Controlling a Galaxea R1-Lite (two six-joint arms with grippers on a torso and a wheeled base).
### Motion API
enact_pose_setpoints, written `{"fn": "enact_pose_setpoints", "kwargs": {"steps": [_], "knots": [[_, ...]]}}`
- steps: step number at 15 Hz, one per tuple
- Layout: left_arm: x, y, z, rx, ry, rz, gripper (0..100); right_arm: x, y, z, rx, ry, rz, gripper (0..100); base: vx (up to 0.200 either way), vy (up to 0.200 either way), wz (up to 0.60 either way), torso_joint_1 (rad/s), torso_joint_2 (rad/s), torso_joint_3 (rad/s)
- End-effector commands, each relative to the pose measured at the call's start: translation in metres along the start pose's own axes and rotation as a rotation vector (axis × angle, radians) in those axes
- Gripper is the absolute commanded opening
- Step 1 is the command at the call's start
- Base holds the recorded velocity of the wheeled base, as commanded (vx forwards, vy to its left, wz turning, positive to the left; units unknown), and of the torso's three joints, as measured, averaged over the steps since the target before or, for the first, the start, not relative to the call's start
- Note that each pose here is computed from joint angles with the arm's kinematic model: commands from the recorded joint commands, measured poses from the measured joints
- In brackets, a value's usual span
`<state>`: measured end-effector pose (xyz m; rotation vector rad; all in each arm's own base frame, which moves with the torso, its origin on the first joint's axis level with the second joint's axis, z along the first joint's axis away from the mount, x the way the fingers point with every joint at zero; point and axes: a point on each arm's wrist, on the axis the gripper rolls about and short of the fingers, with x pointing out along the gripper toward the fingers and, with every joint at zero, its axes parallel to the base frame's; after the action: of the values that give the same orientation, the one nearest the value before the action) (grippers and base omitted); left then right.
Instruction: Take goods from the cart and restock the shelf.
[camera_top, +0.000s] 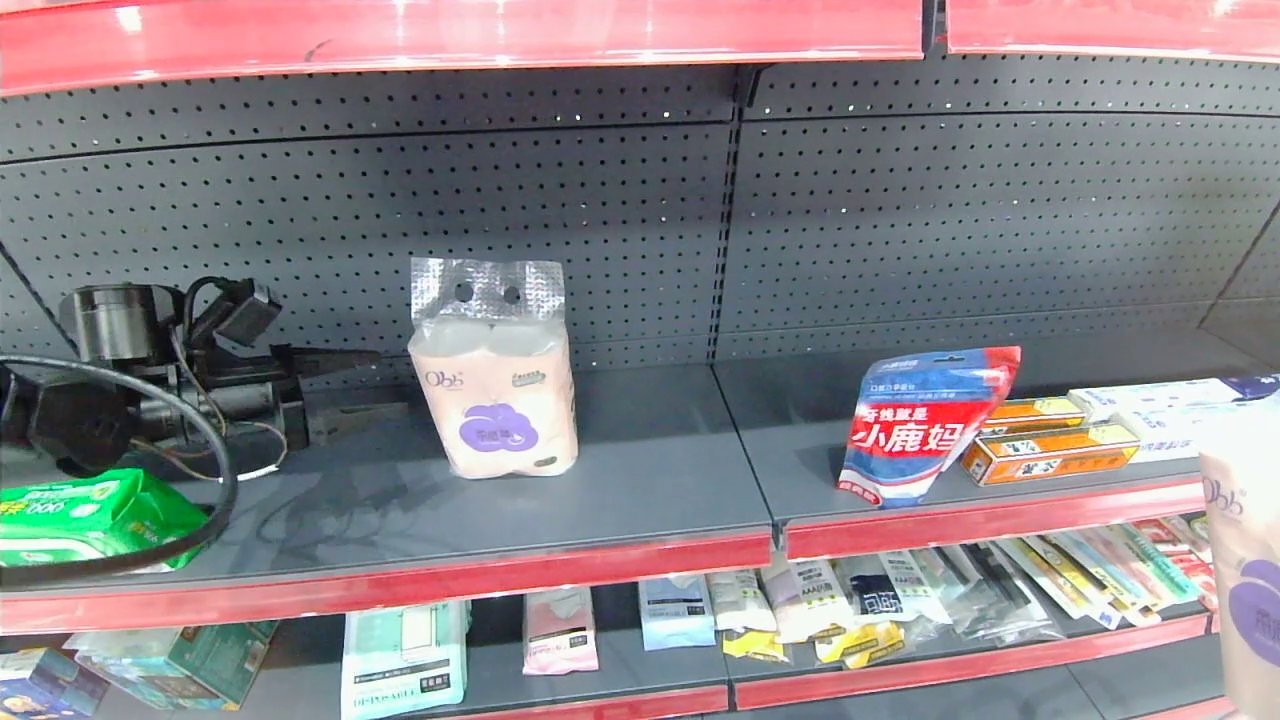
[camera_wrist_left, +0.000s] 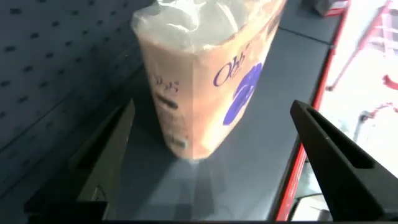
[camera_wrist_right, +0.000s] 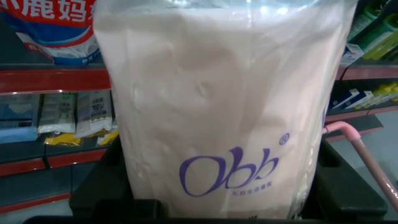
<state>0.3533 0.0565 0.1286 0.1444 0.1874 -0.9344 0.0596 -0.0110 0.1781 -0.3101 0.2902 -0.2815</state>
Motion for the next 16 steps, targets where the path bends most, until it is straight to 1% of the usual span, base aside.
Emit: {"fn": "enact_pose_setpoints", "kwargs": {"steps": [1,2,3,4,6,7,8,9,10,12,14,15,16], "knots": [[0.016,0.011,-0.016,-0.029,0.004,-0.043,100,0.002,0.0,0.002,-0.008,0.008,0.001,0,0.0,0.0,0.0,0.0,0.0,0.0],[0.018,0.013,-0.016,-0.024,0.001,-0.047,100,0.002,0.0,0.002,-0.008,0.005,0.0,0,0.0,0.0,0.0,0.0,0.0,0.0],[0.024,0.017,-0.016,-0.016,-0.02,-0.085,100,0.001,-0.001,0.001,-0.007,0.005,-0.008,0,0.0,0.0,0.0,0.0,0.0,0.0],[0.026,0.02,-0.015,-0.012,-0.027,-0.092,100,0.001,-0.001,0.002,-0.008,0.004,-0.017,0,0.0,0.0,0.0,0.0,0.0,0.0],[0.033,0.026,-0.013,0.007,-0.036,-0.102,100,0.001,-0.001,0.002,-0.01,0.006,-0.018,0,0.0,0.0,0.0,0.0,0.0,0.0],[0.039,0.032,-0.015,0.016,-0.039,-0.104,100,0.002,-0.001,0.003,-0.011,0.009,-0.021,0,0.0,0.0,0.0,0.0,0.0,0.0],[0.043,0.036,-0.018,0.017,-0.039,-0.107,100,0.002,-0.001,0.002,-0.015,0.01,-0.024,0,0.0,0.0,0.0,0.0,0.0,0.0],[0.044,0.036,-0.018,0.017,-0.04,-0.109,100,0.002,-0.001,0.002,-0.015,0.01,-0.024,0,0.0,0.0,0.0,0.0,0.0,0.0],[0.051,0.038,-0.019,0.019,-0.049,-0.136,100,0.002,-0.001,0.002,-0.019,0.009,-0.026,0,0.0,0.0,0.0,0.0,0.0,0.0],[0.056,0.04,-0.019,0.023,-0.059,-0.157,100,0.001,-0.002,0.004,-0.017,0.006,-0.03,0,0.0,0.0,0.0,0.0,0.0,0.0],[0.065,0.046,-0.021,0.035,-0.066,-0.169,100,0.001,-0.003,0.006,-0.028,0.003,-0.039,0,0.0,0.0,0.0,0.0,0.0,0.0],[0.066,0.046,-0.021,0.035,-0.067,-0.173,100,0.001,-0.004,0.007,-0.03,0.003,-0.041,0,0.0,0.0,0.0,0.0,0.0,0.0],[0.072,0.048,-0.025,0.029,-0.07,-0.19,100,0.001,-0.004,0.008,-0.039,-0.001,-0.042,0,0.0,0.0,0.0,0.0,0.0,0.0]]}}
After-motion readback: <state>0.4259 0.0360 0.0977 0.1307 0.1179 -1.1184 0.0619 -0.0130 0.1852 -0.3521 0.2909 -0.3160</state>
